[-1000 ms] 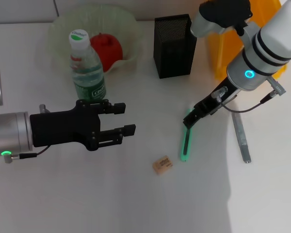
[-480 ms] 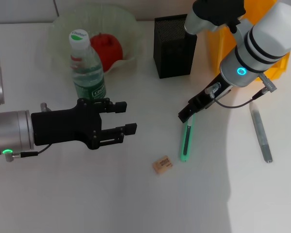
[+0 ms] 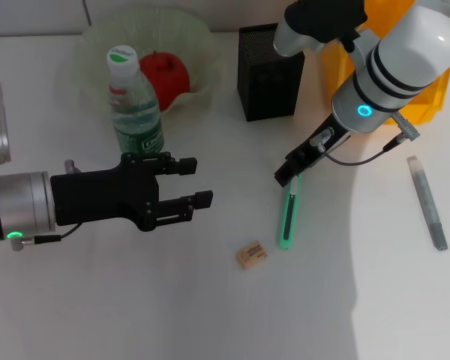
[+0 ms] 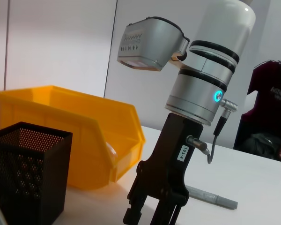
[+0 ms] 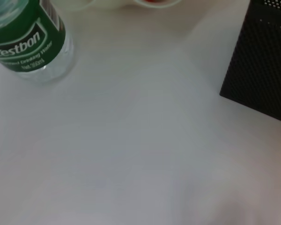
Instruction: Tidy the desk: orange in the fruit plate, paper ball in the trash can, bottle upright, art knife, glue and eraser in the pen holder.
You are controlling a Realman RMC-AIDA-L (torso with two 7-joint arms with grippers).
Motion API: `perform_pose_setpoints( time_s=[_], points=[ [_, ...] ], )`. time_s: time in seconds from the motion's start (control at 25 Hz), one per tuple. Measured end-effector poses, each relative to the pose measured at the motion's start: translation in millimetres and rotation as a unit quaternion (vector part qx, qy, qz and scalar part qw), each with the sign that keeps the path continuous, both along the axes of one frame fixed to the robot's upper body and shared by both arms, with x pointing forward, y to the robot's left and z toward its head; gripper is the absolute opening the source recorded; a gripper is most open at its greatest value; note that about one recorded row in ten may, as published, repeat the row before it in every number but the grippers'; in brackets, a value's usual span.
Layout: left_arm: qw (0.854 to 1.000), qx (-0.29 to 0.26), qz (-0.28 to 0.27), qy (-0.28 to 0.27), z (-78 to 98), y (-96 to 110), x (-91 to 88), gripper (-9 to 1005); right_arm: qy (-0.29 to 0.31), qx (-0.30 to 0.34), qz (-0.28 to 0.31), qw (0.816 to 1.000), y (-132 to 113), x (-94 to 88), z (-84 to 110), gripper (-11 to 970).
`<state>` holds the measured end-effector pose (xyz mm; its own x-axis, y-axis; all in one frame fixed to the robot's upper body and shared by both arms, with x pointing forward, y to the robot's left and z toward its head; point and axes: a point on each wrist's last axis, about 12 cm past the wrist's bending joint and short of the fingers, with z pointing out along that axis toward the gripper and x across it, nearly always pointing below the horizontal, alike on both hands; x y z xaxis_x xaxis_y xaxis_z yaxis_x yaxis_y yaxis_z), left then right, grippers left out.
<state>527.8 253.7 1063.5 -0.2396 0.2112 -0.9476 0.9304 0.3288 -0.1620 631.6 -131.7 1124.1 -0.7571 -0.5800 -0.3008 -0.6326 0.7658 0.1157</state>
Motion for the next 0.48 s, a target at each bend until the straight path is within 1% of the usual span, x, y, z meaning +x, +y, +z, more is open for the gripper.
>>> perform_pose_setpoints(
  time_s=[0.16, 0.48],
  points=[
    [1.000, 0.001, 0.001, -0.001, 0.1, -0.4, 0.8, 612, 0.000, -0.001, 0.001, 1.000, 0.3, -0.2, -0.4, 643],
    [1.000, 0.002, -0.001, -0.005, 2.0, -4.7, 5.0, 612, 0.003, -0.003, -0.003, 1.000, -1.4, -0.3, -4.9, 470]
  ],
)
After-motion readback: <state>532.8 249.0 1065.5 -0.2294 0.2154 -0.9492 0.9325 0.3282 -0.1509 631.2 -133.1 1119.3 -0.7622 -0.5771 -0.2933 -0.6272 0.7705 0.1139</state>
